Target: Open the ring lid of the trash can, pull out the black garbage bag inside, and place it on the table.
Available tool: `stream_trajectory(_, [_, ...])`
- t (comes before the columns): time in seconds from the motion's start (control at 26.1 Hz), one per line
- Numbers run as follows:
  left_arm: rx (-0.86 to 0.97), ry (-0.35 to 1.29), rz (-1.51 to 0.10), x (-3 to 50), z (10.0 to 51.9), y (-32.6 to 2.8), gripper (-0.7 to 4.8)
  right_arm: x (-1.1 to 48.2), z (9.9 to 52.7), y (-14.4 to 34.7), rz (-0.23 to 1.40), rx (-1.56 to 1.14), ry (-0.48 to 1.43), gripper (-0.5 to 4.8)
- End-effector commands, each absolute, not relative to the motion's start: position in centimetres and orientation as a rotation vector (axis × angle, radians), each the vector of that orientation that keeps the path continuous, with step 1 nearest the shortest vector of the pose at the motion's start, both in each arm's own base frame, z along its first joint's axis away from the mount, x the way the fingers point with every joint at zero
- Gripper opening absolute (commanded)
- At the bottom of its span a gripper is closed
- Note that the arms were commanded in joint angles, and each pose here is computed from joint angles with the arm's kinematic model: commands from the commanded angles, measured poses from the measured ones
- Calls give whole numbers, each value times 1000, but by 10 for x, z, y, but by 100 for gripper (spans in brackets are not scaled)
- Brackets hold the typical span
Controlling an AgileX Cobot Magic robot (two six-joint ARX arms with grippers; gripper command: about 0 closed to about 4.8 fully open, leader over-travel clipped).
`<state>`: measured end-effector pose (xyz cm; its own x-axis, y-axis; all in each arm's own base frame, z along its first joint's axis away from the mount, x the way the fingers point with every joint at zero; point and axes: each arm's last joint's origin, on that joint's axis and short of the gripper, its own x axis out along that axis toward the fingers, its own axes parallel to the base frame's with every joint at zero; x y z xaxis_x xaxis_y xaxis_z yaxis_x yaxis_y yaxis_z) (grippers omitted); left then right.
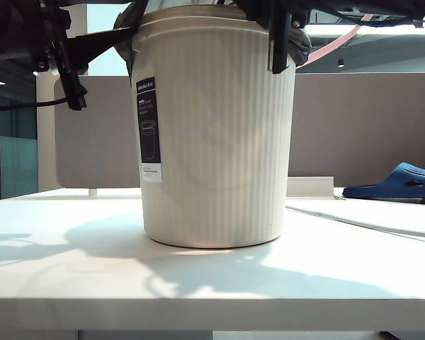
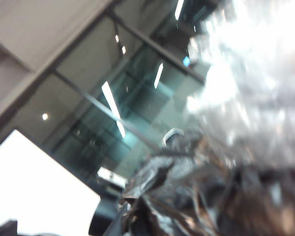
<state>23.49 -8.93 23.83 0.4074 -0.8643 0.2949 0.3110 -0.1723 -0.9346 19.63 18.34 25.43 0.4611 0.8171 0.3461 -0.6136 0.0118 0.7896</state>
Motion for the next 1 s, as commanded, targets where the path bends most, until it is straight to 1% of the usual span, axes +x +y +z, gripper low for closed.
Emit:
stream_trajectory(0.04, [-1377, 516, -1188, 232, 245, -89, 156, 195, 257, 184, 1173, 1057, 226, -5])
stream_trajectory(0.23, [-1339, 508, -1241, 225, 255, -86, 155, 194, 257, 185, 1187, 1049, 240, -5])
stream_trajectory(0.34, [-1314, 501, -1244, 224, 258, -80, 153, 194, 256, 185, 1182, 1044, 254, -5])
stream_trajectory(0.5, [-1281, 562, -1178, 221, 237, -77, 153, 189, 250, 194, 1173, 988, 295, -5])
stream_trajectory(0.65, [-1335, 591, -1064, 209, 210, -73, 153, 187, 248, 197, 1167, 980, 308, -5])
stream_trajectory(0.84, [-1364, 496, -1055, 207, 213, -71, 153, 185, 245, 201, 1161, 960, 331, -5])
stream_trajectory(1.0, [-1375, 494, -1056, 206, 213, -70, 153, 183, 244, 203, 1169, 955, 340, -5])
